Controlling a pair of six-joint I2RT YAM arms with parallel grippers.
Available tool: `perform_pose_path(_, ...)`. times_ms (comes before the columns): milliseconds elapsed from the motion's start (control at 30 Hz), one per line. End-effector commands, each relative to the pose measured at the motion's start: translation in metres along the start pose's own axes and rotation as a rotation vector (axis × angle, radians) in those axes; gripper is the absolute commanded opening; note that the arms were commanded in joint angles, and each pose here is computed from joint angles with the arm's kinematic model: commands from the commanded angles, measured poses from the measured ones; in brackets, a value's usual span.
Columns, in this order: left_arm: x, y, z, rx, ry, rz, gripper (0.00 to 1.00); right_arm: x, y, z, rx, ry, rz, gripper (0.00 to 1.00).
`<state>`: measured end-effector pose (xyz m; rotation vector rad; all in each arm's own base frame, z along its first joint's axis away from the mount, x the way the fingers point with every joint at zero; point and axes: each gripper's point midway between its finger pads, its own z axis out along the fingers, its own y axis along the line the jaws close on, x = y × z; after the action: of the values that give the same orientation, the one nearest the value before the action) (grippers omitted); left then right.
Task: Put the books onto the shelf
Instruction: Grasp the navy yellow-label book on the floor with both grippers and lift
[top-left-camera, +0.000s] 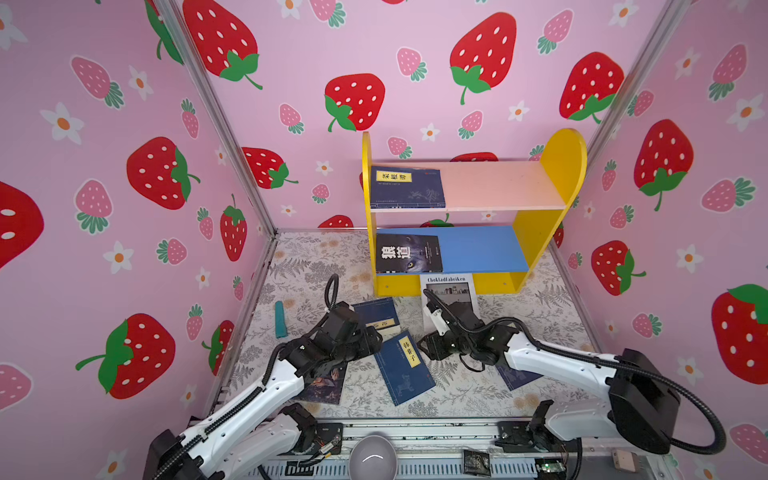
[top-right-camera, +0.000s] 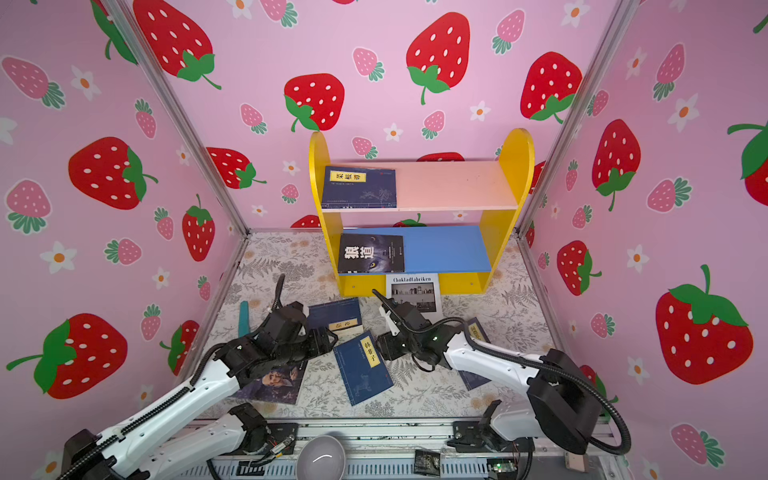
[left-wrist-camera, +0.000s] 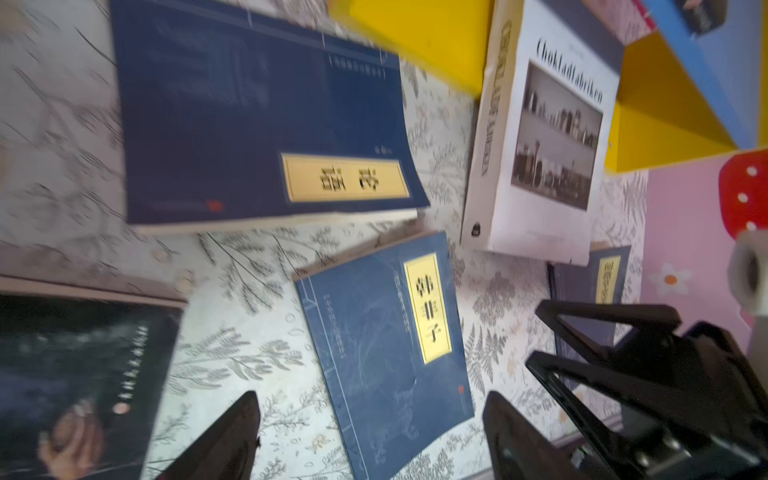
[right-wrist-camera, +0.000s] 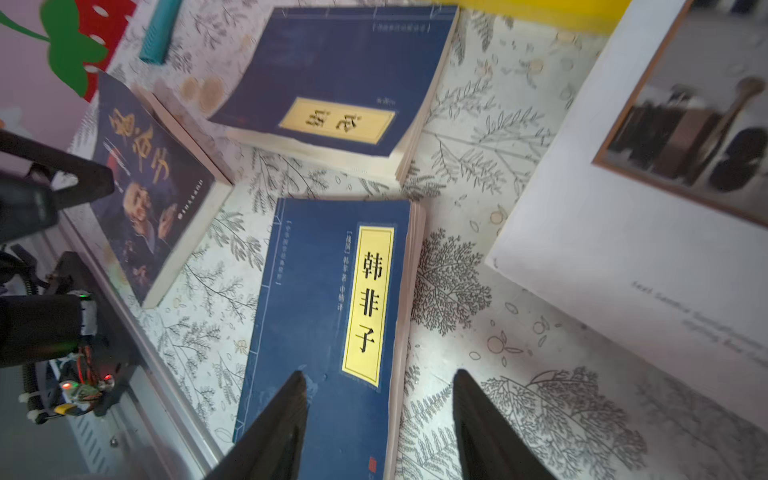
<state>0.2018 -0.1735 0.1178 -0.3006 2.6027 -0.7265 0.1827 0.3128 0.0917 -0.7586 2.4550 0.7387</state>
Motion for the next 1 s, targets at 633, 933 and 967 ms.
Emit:
perform_pose_path(633, 0.059, 0.010, 0.081, 0.092, 0.142, -0.173, 0.86, 0.062, -0.035, 0.058, 0.134, 0.136, -0.007, 0.19)
perform_pose_path(933, 0.033, -0.034, 0.077, 0.380, 0.022, -0.166, 0.73, 0.098, -0.036, 0.087, 0.100, 0.246, -0.015, 0.11)
perform_pose_path(967, 0.028, -0.039, 0.073, 0.395, -0.001, -0.155, 0.71, 0.098, -0.035, 0.088, 0.096, 0.246, -0.015, 0.12)
